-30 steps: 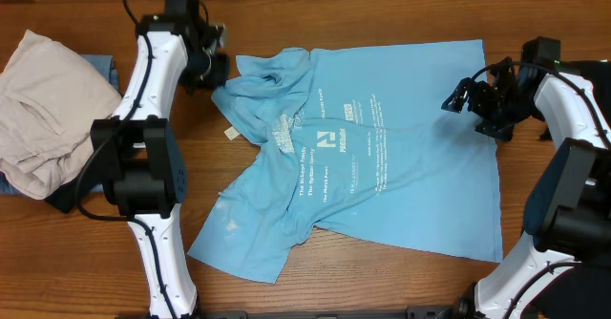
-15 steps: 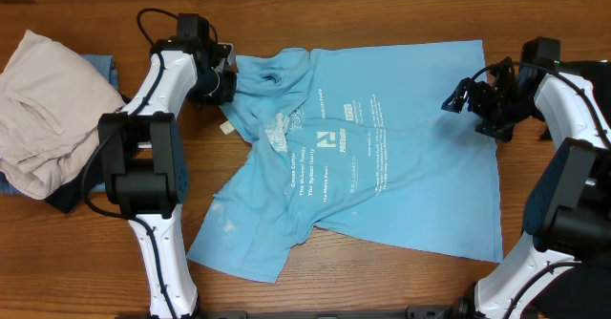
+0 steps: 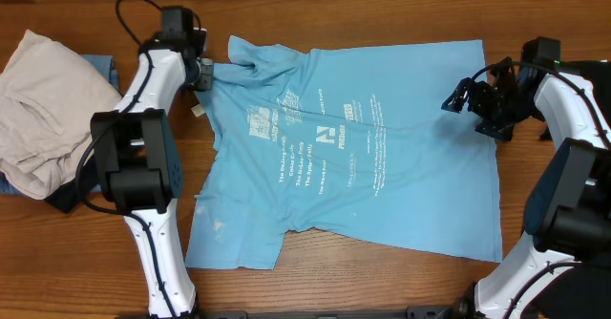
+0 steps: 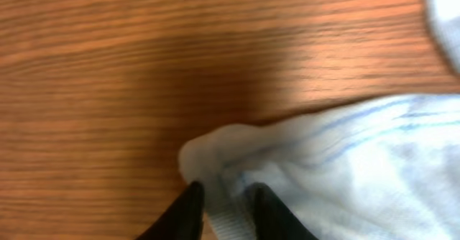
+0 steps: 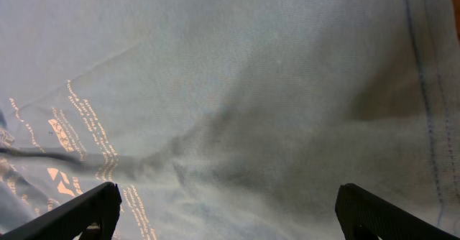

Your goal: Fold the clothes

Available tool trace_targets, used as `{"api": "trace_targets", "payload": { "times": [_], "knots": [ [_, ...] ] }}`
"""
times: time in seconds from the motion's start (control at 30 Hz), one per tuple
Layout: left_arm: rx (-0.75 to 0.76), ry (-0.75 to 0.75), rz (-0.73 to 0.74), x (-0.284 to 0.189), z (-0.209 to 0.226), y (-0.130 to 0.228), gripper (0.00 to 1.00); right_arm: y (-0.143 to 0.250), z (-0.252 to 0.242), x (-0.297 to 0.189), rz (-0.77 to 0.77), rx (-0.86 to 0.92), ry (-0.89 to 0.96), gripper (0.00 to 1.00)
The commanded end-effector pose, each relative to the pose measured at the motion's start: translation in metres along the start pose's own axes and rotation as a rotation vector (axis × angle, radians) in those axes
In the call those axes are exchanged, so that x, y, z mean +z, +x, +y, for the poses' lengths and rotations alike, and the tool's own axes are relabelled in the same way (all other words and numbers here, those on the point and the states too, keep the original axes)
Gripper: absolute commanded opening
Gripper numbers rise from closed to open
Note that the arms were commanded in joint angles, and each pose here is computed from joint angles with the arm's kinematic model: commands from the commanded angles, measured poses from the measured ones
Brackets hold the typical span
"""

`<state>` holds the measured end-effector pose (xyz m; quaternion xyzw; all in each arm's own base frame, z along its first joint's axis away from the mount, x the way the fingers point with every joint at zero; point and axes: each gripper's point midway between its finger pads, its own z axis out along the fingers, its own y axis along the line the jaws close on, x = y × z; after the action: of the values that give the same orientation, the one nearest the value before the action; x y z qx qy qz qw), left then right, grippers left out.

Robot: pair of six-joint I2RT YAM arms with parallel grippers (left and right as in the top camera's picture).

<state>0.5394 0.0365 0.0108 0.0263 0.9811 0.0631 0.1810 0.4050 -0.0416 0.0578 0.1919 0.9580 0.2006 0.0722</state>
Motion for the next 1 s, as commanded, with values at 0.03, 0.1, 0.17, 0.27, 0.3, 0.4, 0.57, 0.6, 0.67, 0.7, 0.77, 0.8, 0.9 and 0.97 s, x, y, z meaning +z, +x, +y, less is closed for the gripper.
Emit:
{"api": "trace_targets", "payload": {
  "times": [0.03, 0.1, 0.17, 0.27, 0.3, 0.4, 0.57, 0.6, 0.67, 0.7, 0.77, 0.8, 0.9, 0.97],
  "knots": [
    [-0.103, 0.146, -0.146, -0.082, -0.01, -0.062, 0.5, -0.007, 0.009, -0.012, -0.038, -0.017, -0.015, 1.0],
    [-0.19, 0.2, -0.167, -0.139, -0.012, -0.071, 0.54, -0.007, 0.009, -0.012, -0.038, -0.017, -0.015, 1.0],
    [-0.267, 0.207, -0.059, -0.168, -0.015, -0.042, 0.53, -0.007, 0.009, -0.012, -0.038, -0.017, -0.015, 1.0],
    [-0.249, 0.205, 0.169, -0.168, -0.031, 0.014, 0.39, -0.007, 0.009, -0.012, -0.038, -0.017, -0.015, 1.0],
    [-0.242, 0.206, 0.235, -0.166, -0.036, 0.03, 0.27, -0.007, 0.009, -0.012, -0.038, -0.017, -0.015, 1.0],
    [-0.222, 0.2, 0.398, -0.168, -0.051, 0.069, 0.16, -0.007, 0.009, -0.012, -0.038, -0.017, -0.015, 1.0],
    [-0.209, 0.182, 0.498, -0.197, -0.061, 0.097, 0.1, -0.007, 0.009, -0.012, -0.038, -0.017, -0.015, 1.0],
    [-0.203, 0.16, 0.494, -0.208, -0.058, 0.103, 0.1, -0.007, 0.009, -0.012, -0.038, -0.017, -0.015, 1.0],
    [-0.22, 0.126, 0.476, -0.225, -0.056, 0.117, 0.08, -0.007, 0.009, -0.012, -0.038, -0.017, -0.015, 1.0],
    [-0.231, 0.114, 0.465, -0.23, -0.055, 0.124, 0.08, -0.007, 0.009, -0.012, -0.038, -0.017, -0.015, 1.0],
    [-0.274, 0.112, 0.425, -0.232, -0.055, 0.141, 0.13, -0.007, 0.009, -0.012, -0.038, -0.017, -0.015, 1.0],
    [-0.308, 0.108, 0.412, -0.226, -0.053, 0.151, 0.15, -0.007, 0.009, -0.012, -0.038, -0.017, -0.015, 1.0],
    [-0.379, 0.109, 0.415, -0.192, -0.058, 0.175, 0.31, -0.007, 0.009, -0.012, -0.038, -0.017, -0.015, 1.0],
    [-0.43, 0.106, 0.426, -0.161, -0.064, 0.188, 0.35, -0.007, 0.009, -0.012, -0.038, -0.017, -0.015, 1.0]
  ]
}}
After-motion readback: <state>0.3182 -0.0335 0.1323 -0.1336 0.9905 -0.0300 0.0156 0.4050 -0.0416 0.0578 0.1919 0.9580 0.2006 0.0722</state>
